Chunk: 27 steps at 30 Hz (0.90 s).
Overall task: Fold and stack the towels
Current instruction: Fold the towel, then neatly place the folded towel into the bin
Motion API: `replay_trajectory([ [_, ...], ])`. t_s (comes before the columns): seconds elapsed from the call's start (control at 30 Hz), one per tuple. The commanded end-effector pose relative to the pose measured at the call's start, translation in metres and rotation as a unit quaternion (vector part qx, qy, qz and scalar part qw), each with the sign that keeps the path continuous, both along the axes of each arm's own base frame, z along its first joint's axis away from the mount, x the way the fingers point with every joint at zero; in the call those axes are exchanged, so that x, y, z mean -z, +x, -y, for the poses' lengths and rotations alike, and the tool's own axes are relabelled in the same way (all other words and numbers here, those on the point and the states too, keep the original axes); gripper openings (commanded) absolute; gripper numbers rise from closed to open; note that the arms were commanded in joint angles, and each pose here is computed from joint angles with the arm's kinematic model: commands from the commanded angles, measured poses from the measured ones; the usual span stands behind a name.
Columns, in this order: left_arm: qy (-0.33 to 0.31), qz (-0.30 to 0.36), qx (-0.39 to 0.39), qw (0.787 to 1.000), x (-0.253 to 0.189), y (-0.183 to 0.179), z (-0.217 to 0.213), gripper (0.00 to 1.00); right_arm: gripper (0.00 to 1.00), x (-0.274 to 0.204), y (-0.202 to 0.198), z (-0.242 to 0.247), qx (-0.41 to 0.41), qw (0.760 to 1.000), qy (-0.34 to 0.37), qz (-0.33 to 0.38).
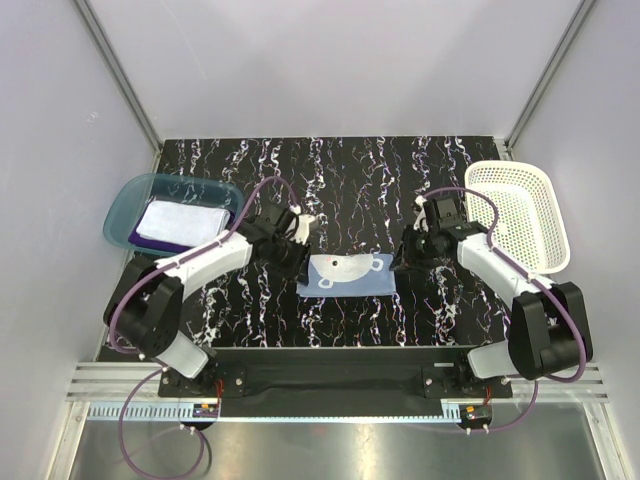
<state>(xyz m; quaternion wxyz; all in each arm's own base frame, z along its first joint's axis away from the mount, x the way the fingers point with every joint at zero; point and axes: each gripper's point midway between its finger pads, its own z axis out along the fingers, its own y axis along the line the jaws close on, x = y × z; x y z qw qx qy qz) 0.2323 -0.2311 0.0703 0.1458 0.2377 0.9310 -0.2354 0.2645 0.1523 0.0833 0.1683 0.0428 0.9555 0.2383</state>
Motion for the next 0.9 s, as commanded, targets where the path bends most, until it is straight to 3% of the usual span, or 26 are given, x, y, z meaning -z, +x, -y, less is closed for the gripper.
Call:
replay_trajectory([
  [0.0,-0.051,-0.028,-0.041,0.998,0.014,-0.003,0.018,0.38,0.3,-0.007,0.001,-0.029,-0.028,0.996,0.083,0.023],
  [0.23,-0.044,-0.044,-0.095,0.994,0.031,-0.01,0.01,0.38,0.22,0.054,0.002,-0.001,0.012,0.999,-0.016,-0.034],
  [0.4,-0.04,0.013,-0.115,0.992,-0.02,0.018,0.01,0.42,0.22,0.017,0.015,-0.003,0.006,1.0,-0.01,-0.005],
  [0.6,-0.104,0.049,-0.106,0.988,-0.062,0.047,0.037,0.46,0.24,-0.017,0.018,-0.023,-0.017,0.999,0.049,0.018],
  [0.73,-0.101,0.015,-0.095,0.99,-0.028,0.055,0.051,0.45,0.24,0.003,0.026,-0.032,-0.03,0.998,0.063,0.011],
  [0.87,-0.059,0.013,-0.121,0.991,0.007,0.066,0.039,0.45,0.23,0.04,0.032,-0.016,-0.012,1.0,0.009,-0.001],
])
